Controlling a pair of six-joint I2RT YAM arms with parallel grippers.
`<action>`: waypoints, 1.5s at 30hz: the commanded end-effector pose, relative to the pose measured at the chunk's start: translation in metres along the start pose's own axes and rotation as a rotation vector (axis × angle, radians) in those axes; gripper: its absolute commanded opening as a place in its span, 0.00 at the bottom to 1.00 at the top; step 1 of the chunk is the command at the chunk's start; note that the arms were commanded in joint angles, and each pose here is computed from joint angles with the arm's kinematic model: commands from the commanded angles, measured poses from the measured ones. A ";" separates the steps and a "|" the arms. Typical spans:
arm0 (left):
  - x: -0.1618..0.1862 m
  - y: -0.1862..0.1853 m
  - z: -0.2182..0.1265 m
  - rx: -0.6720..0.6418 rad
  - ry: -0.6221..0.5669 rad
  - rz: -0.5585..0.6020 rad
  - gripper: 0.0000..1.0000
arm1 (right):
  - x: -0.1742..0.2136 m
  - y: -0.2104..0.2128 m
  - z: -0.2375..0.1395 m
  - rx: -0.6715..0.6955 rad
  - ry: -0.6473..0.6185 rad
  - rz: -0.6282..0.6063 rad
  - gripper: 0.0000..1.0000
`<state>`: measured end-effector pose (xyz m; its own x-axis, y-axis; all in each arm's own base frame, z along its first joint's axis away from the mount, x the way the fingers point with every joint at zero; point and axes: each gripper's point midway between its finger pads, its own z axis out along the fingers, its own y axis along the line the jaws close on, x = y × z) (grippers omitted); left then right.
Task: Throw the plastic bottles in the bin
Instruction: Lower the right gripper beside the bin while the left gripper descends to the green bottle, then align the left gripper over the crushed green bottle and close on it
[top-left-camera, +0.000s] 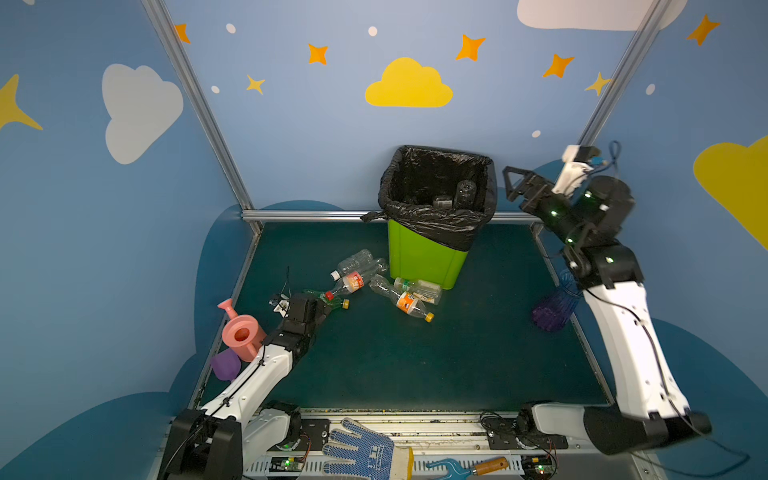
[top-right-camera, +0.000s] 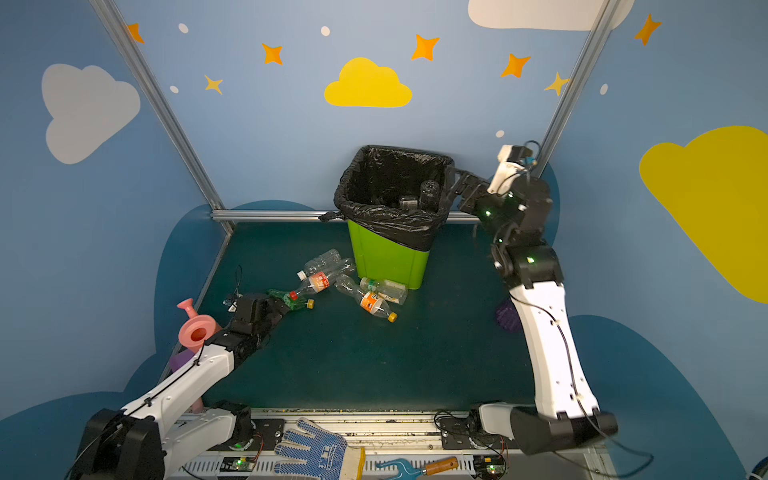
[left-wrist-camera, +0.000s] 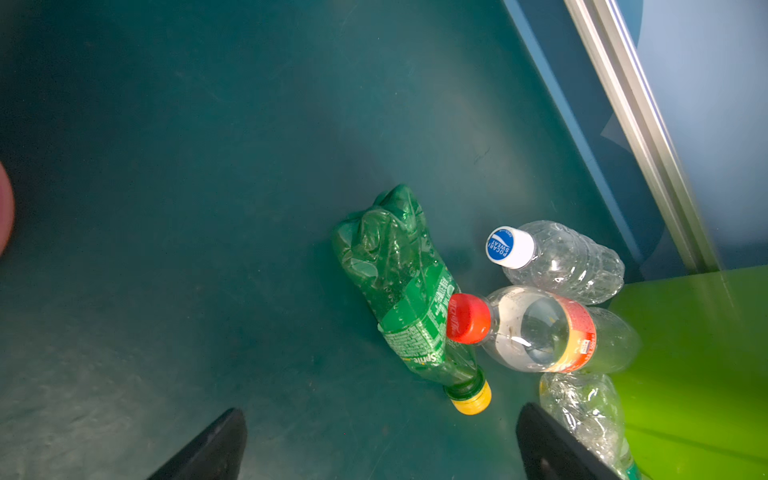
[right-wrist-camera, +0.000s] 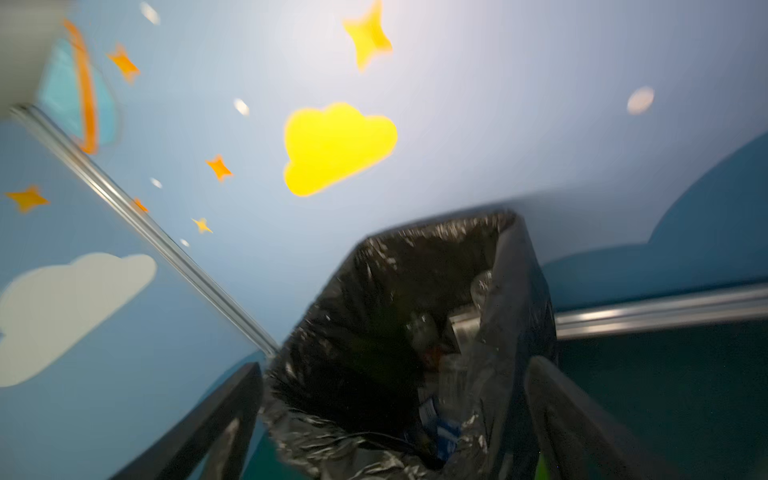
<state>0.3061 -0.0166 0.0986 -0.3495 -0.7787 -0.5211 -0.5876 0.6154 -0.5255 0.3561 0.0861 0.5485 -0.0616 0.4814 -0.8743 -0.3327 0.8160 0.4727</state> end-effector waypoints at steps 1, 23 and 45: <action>-0.008 -0.002 -0.002 -0.018 -0.022 -0.009 1.00 | 0.007 -0.019 -0.006 0.049 -0.017 -0.003 0.98; 0.002 -0.012 0.072 -0.104 0.231 -0.114 1.00 | 0.264 -0.219 -0.095 0.490 0.329 0.341 0.98; 0.015 -0.004 0.069 -0.066 0.293 -0.053 0.58 | 0.284 -0.245 -0.119 0.565 0.325 0.449 0.98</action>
<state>0.3588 -0.0223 0.0391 -0.4803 -0.8394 -0.2543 -0.6786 0.5393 -0.4986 0.3074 -0.0162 0.1707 -0.3812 0.7474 -0.5442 0.3187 0.6588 0.6815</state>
